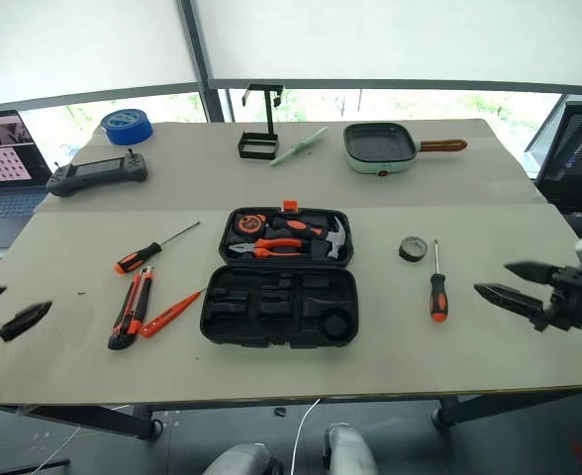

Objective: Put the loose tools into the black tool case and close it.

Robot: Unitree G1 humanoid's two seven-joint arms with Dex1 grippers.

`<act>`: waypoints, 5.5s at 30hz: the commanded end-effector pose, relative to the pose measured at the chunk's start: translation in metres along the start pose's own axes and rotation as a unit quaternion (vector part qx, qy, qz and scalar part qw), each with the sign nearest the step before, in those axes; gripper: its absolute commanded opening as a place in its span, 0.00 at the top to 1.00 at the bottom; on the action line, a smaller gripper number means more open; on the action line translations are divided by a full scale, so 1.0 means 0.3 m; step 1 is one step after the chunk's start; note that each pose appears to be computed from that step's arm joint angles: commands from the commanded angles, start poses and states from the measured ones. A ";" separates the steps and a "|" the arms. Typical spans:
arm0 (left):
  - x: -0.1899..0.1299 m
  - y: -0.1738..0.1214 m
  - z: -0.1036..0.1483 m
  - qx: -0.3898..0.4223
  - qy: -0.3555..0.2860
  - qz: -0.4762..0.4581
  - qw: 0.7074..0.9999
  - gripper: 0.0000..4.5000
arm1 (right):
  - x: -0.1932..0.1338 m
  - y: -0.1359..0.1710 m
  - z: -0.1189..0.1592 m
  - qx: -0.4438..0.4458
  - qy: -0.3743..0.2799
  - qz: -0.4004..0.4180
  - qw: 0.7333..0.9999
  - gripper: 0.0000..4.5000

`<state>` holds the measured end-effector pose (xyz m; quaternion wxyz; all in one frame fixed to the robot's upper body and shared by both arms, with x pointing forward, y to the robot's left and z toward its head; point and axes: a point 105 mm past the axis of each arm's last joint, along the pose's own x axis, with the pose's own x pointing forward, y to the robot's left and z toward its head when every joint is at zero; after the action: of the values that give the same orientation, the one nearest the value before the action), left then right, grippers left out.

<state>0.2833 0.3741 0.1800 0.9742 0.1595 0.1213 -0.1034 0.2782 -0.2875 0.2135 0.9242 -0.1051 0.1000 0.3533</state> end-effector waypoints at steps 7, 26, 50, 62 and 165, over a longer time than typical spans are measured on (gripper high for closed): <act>0.236 0.003 0.063 0.081 0.101 -0.099 0.987 0.00 | 0.206 0.311 0.220 -0.138 -0.045 0.197 0.970 0.01; 0.385 -0.102 0.027 0.090 0.167 -0.175 0.966 0.50 | 0.241 0.413 0.206 -0.136 -0.073 0.236 0.959 0.00; 0.331 -0.467 0.423 0.315 -0.088 -0.423 0.845 0.81 | 0.224 0.372 0.100 -0.109 -0.025 0.204 0.973 0.00; 0.440 -0.718 0.337 0.338 -0.061 -0.468 0.814 0.81 | 0.237 0.382 0.087 -0.098 -0.042 0.155 0.982 0.00; 0.088 -0.762 0.549 0.041 -0.162 -0.607 0.777 0.00 | 0.094 -0.076 -0.344 0.181 -0.057 -0.399 0.897 0.69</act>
<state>0.2872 0.0984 0.2484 0.7094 0.0560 0.0441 -0.7012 0.3052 -0.3056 0.0811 0.9907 0.0540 0.1134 -0.0517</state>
